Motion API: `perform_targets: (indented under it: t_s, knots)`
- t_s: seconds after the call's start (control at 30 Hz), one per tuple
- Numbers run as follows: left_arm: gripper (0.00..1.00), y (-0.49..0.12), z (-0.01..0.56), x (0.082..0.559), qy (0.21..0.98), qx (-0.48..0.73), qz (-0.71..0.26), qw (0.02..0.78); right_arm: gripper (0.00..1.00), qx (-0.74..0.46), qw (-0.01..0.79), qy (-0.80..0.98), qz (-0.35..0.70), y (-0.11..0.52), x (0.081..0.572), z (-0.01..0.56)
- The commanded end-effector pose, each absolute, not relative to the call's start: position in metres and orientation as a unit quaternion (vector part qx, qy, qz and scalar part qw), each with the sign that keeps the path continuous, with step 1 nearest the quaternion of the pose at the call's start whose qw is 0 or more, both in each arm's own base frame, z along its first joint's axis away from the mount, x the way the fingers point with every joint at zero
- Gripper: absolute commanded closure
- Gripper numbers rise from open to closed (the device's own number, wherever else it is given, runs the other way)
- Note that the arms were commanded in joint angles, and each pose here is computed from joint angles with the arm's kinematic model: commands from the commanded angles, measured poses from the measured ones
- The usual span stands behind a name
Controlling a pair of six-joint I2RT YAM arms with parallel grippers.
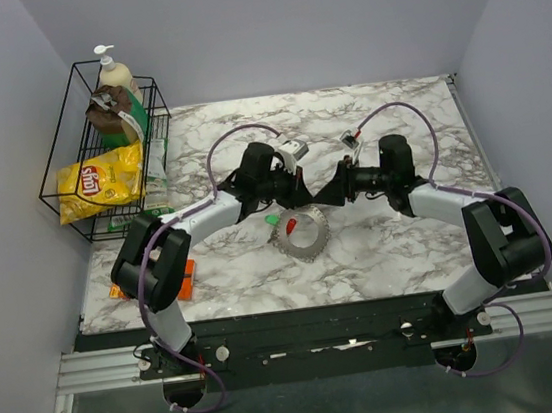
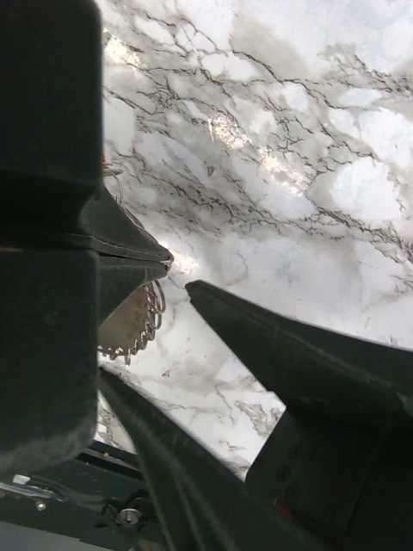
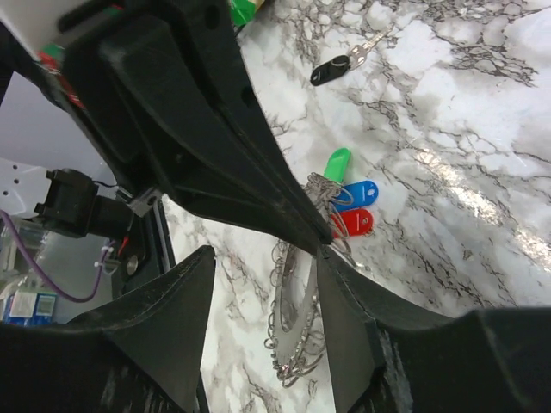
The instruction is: Put the keys on the keyring
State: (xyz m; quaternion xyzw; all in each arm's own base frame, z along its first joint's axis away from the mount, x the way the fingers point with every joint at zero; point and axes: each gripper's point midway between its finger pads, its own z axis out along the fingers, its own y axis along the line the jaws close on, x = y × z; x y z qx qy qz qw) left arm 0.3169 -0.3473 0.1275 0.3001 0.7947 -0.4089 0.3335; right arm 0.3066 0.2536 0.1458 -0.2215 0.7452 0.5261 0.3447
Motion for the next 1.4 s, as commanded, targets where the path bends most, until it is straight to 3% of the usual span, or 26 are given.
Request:
perform_targets:
  t_s: [0.0, 0.27, 0.37, 0.4, 0.43, 0.53, 0.67, 1.03, 1.37]
  knots:
    - [1.0, -0.353, 0.103, 0.334, 0.818, 0.284, -0.39, 0.314, 0.4, -0.206, 0.362, 0.758, 0.502, 0.245, 0.311, 0.141]
    - [1.0, -0.359, 0.072, 0.361, 0.844, 0.265, -0.358, 0.298, 0.4, -0.188, 0.369, 0.776, 0.476, 0.238, 0.312, 0.137]
    - [0.92, -0.361, 0.064, 0.366, 0.85, 0.258, -0.352, 0.295, 0.39, -0.182, 0.374, 0.782, 0.465, 0.235, 0.314, 0.137]
    - [0.87, -0.36, 0.063, 0.367, 0.851, 0.256, -0.352, 0.295, 0.39, -0.181, 0.376, 0.783, 0.462, 0.234, 0.315, 0.138]
    - [0.73, -0.361, 0.063, 0.367, 0.851, 0.254, -0.353, 0.294, 0.39, -0.18, 0.375, 0.783, 0.461, 0.234, 0.315, 0.139]
    - [0.47, -0.361, 0.069, 0.373, 0.852, 0.241, -0.352, 0.305, 0.39, -0.177, 0.378, 0.785, 0.458, 0.233, 0.316, 0.142]
    - [0.29, -0.353, 0.084, 0.383, 0.846, 0.215, -0.363, 0.327, 0.39, -0.174, 0.382, 0.784, 0.457, 0.233, 0.317, 0.147]
    - [0.24, -0.271, 0.112, 0.401, 0.852, 0.084, -0.379, 0.352, 0.42, -0.116, 0.329, 0.816, 0.462, 0.248, 0.34, 0.14]
    - [0.27, -0.256, 0.106, 0.39, 0.86, 0.06, -0.382, 0.332, 0.51, -0.072, 0.24, 0.857, 0.45, 0.289, 0.341, 0.114]
